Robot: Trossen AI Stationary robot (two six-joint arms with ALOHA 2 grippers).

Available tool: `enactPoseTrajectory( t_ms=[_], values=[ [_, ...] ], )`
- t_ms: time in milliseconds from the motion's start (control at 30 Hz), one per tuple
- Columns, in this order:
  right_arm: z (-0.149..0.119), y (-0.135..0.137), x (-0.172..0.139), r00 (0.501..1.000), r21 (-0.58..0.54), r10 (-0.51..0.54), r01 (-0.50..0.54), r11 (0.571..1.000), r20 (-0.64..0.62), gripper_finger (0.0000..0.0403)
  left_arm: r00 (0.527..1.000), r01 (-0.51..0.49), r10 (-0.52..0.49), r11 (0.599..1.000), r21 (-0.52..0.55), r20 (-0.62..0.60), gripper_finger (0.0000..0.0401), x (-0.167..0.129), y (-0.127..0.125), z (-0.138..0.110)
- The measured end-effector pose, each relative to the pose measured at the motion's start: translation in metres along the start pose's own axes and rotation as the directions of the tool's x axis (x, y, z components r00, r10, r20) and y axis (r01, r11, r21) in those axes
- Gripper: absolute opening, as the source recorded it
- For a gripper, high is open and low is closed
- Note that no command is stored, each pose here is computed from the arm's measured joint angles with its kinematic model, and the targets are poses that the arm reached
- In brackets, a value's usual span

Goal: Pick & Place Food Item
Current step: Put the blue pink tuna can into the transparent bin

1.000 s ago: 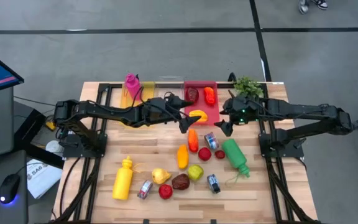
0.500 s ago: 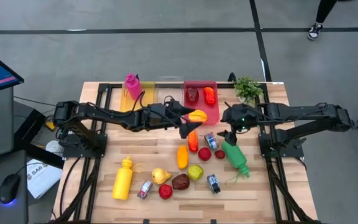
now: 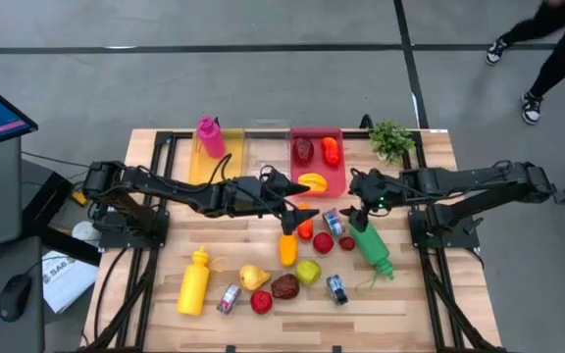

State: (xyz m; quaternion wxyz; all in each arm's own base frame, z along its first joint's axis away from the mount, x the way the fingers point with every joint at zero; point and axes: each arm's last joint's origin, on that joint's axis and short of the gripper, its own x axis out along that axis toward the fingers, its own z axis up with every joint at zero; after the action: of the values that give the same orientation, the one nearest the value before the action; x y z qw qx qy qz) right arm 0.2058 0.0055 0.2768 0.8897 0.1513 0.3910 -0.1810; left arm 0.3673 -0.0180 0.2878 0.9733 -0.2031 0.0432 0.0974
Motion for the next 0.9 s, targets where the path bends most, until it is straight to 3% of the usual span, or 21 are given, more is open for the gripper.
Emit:
enactPoseTrajectory(
  t_ms=[300,500,700,900],
  values=[
    [-0.005,0.009,0.033,0.991,0.084,-0.093,0.101,0.991,-0.096,0.0326,1.0,-0.003,0.004,1.0,0.022,-0.024,0.0396,-0.001,-0.001,-0.003],
    [-0.009,0.012,0.054,0.977,0.172,-0.134,0.162,0.972,-0.165,0.0326,0.998,-0.017,0.022,0.995,0.097,-0.058,0.0396,0.0,0.001,-0.006],
    [-0.013,0.014,0.068,0.965,0.265,-0.161,0.215,0.94,-0.209,0.0326,0.998,-0.014,0.02,0.995,0.103,-0.059,0.0396,-0.002,0.0,-0.005],
    [-0.017,0.016,0.081,0.951,0.277,-0.186,0.253,0.927,-0.247,0.0326,1.0,-0.005,0.009,0.99,0.143,-0.027,0.0396,-0.009,-0.002,0.006]
  ],
)
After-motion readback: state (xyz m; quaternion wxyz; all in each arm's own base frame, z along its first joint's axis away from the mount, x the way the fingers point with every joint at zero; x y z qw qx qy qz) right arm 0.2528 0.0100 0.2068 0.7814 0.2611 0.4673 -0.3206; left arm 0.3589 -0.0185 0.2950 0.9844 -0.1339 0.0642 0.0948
